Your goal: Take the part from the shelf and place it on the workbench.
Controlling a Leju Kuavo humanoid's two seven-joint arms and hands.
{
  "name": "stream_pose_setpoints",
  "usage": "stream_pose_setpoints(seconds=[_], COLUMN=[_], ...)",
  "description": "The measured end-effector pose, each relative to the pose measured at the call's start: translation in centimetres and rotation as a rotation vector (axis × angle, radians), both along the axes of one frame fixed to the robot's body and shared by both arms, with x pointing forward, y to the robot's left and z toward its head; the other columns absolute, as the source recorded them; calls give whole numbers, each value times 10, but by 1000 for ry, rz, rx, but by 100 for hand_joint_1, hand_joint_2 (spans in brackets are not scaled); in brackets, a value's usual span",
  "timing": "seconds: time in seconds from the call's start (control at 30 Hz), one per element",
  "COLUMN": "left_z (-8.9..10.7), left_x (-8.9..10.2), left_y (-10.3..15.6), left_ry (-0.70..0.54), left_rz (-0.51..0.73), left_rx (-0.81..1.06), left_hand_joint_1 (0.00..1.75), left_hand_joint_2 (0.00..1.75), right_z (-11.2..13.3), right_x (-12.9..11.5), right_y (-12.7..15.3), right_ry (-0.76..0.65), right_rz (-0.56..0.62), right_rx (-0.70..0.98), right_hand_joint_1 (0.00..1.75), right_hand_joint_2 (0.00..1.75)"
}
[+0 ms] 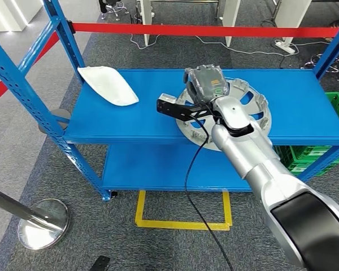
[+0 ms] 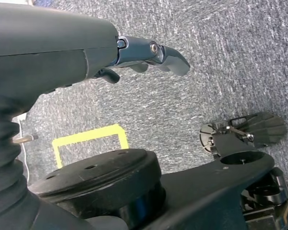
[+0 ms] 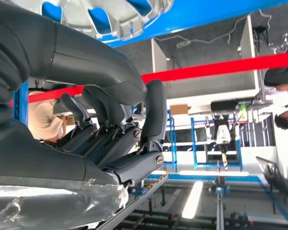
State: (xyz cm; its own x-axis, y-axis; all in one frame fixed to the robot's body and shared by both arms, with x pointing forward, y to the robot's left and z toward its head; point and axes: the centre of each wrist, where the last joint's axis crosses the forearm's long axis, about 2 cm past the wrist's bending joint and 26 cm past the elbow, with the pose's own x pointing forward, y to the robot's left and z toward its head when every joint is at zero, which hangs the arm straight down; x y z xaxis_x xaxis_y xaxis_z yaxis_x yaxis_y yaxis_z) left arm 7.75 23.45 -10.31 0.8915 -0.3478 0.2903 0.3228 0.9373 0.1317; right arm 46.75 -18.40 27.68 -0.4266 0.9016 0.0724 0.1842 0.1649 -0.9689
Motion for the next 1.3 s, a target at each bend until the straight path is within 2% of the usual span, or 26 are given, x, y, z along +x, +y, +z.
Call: stream_pose_setpoints(seconds=[0.07,0.13,0.27,0.57,0.83,1.1,1.3], left_z=[0,0,0,0,1,3,7], left_x=[0,1,2,4,6,16,30], left_y=[0,0,1,3,2,-1,-8], left_ry=[-8,-18,-28,-2,13,22,20], left_rz=[0,2,7,-9,-26,-100,-172], left_rx=[-4,-3,26,25,17,18,21], left_hand_joint_1=[0,0,0,0,0,0,0], left_hand_joint_2=[175,175,0,0,0,0,0], right_z=[-3,-6,-12,-19,-32,-50,-79], right_x=[0,0,1,0,3,4,-3], right_y=[2,3,2,8,4,-8,-33], right_ry=[12,23,39,121,293,531,639], right_rz=[4,5,-1,-8,-67,-241,-400], right_rx=[-7,-15,-21,-54,-102,-200,-247], right_hand_joint_1=[0,0,0,0,0,0,0], right_hand_joint_2=[175,175,175,175,175,175,175])
